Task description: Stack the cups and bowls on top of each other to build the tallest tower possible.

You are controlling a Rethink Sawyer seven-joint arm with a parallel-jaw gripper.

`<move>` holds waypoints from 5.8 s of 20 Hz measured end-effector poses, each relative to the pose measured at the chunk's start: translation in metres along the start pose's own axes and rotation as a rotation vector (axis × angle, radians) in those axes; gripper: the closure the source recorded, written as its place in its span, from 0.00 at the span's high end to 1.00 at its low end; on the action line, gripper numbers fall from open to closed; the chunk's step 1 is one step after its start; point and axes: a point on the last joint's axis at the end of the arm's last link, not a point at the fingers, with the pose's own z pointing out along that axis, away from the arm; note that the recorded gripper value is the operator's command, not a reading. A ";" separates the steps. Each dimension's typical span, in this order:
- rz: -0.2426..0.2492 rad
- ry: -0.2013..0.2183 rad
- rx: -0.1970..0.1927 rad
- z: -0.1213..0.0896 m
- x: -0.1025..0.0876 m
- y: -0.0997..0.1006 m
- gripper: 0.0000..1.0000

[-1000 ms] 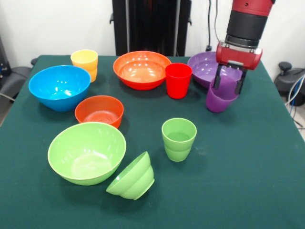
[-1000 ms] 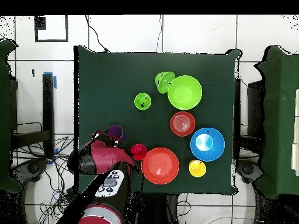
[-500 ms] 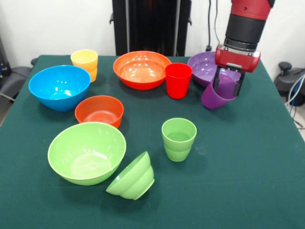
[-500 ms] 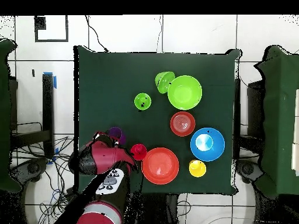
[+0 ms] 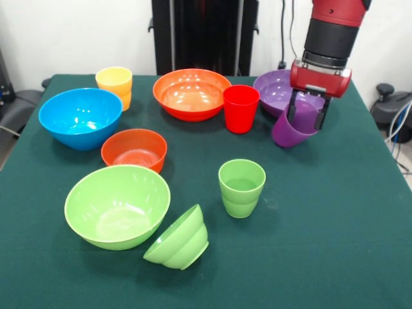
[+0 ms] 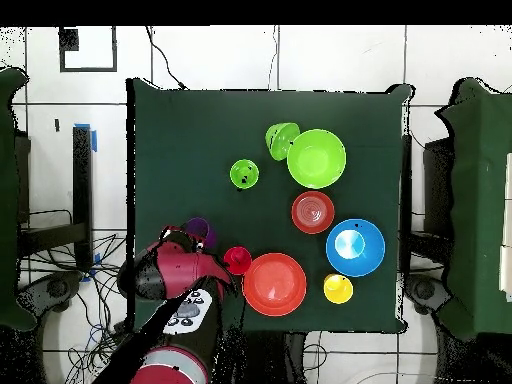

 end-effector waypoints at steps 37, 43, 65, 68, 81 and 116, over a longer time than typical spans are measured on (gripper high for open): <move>0.029 -0.016 -0.018 -0.038 -0.030 0.005 1.00; 0.029 -0.016 -0.018 -0.037 -0.030 0.005 1.00; 0.029 0.036 0.014 -0.032 -0.004 -0.011 1.00; 0.033 0.045 0.016 -0.032 -0.001 -0.014 1.00; 0.036 0.069 -0.002 -0.010 0.017 -0.013 1.00; 0.031 0.082 0.001 0.008 0.025 -0.025 0.00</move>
